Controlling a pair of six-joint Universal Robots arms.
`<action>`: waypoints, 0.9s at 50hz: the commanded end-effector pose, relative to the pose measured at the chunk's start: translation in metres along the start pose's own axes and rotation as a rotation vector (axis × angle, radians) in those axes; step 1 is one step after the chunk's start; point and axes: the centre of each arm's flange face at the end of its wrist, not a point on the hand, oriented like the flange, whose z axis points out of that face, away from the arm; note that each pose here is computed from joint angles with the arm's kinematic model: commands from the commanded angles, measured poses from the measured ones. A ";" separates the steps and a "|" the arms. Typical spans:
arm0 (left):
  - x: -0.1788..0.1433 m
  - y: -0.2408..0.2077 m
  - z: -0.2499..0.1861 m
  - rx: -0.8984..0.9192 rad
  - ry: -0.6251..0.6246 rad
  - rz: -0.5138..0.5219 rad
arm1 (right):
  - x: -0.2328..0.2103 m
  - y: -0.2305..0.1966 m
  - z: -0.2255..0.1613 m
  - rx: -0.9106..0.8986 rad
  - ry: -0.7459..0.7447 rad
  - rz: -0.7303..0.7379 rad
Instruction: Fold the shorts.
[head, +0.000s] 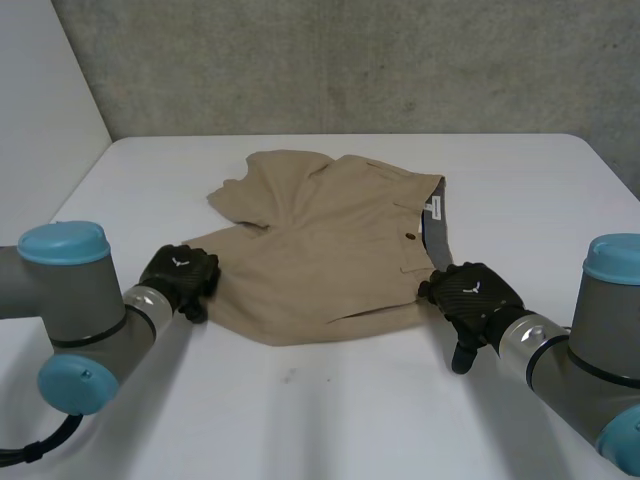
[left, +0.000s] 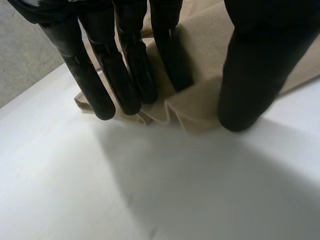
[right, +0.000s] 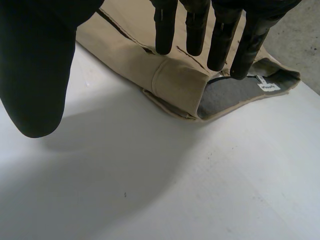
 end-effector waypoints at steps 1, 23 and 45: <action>0.003 -0.002 -0.001 0.005 0.007 0.002 | -0.001 0.002 0.001 -0.008 -0.004 -0.014; 0.004 -0.007 -0.025 -0.032 0.027 -0.002 | 0.006 -0.004 0.001 0.001 0.008 0.000; 0.008 -0.021 -0.090 -0.018 0.038 -0.004 | 0.022 -0.044 0.020 0.021 -0.089 -0.008</action>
